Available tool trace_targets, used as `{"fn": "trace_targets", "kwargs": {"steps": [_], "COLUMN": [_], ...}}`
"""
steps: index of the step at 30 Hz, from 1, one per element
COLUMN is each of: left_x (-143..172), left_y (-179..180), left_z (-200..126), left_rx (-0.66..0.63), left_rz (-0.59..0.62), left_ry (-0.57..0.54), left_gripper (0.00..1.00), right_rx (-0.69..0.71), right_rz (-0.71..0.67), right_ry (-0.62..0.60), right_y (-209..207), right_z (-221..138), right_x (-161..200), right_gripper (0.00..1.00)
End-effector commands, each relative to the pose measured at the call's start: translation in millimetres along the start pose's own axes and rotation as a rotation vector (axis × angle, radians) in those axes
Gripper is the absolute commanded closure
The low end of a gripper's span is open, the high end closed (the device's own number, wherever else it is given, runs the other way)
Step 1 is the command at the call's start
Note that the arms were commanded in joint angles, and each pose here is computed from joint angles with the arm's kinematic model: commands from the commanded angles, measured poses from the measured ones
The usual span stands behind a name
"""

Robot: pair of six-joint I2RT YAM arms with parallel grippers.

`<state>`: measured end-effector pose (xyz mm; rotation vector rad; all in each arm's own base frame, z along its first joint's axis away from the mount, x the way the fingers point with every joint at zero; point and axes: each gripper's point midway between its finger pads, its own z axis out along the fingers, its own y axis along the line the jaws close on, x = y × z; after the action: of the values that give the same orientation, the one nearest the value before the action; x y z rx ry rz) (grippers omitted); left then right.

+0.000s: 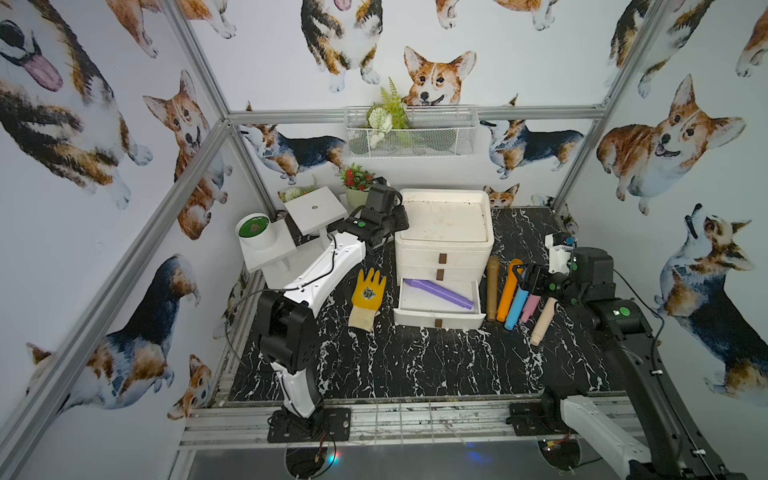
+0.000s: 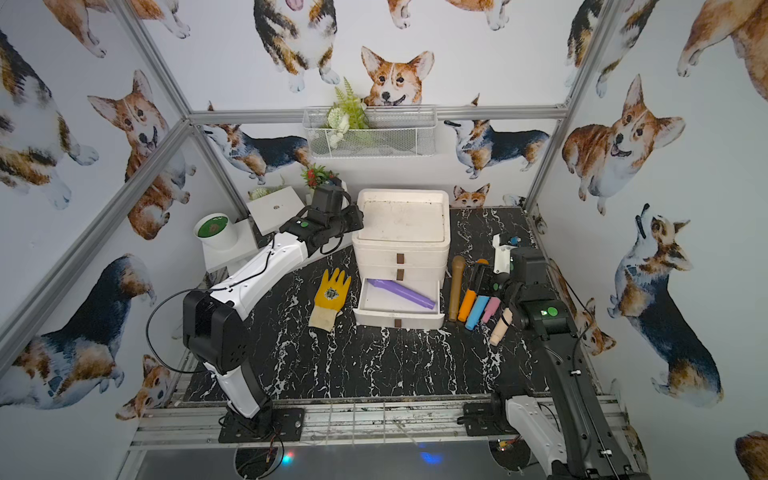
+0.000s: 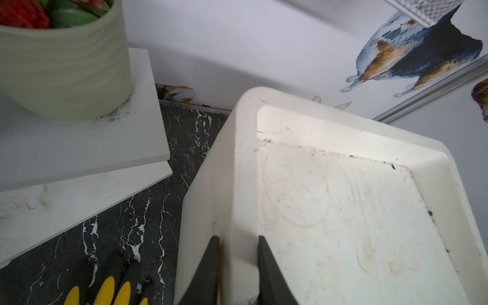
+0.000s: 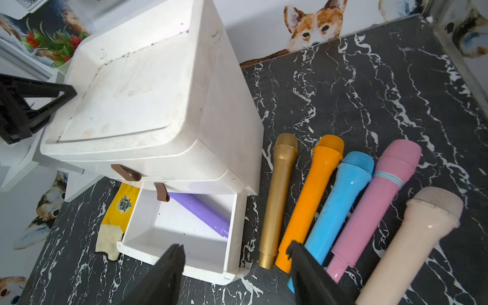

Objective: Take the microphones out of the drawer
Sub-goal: Pick up the microphone from the drawer.

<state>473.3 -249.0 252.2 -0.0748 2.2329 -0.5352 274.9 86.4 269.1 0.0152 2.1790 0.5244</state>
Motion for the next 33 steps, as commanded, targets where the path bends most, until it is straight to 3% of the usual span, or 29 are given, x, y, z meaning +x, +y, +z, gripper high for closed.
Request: {"fn": "trace_targets", "kwargs": {"steps": [1, 6, 14, 24, 33], "left_x": [70, 69, 70, 69, 67], "left_y": [34, 34, 35, 35, 34], "left_z": [2, 2, -1, -3, -5], "left_rx": [-0.121, -0.122, -0.124, -0.127, -0.125], "left_rz": [-0.054, -0.053, -0.046, -0.049, -0.044], "left_ry": [0.269, 0.267, 0.271, 0.270, 0.266], "left_gripper": [0.84, 0.84, 0.84, 0.84, 0.84], "right_rx": [-0.079, -0.149, -0.276, -0.270, -0.222], "right_rz": [-0.083, -0.242, -0.467, -0.693, -0.868], "right_ry": [0.035, 0.140, 0.317, 0.551, 0.646], "right_y": [31, 66, 106, 111, 112], "right_z": [-1, 15, 44, 82, 120], "right_x": [9, 36, 75, 104, 128], "right_gripper": [0.33, 0.40, 0.41, 0.43, 0.45]}}
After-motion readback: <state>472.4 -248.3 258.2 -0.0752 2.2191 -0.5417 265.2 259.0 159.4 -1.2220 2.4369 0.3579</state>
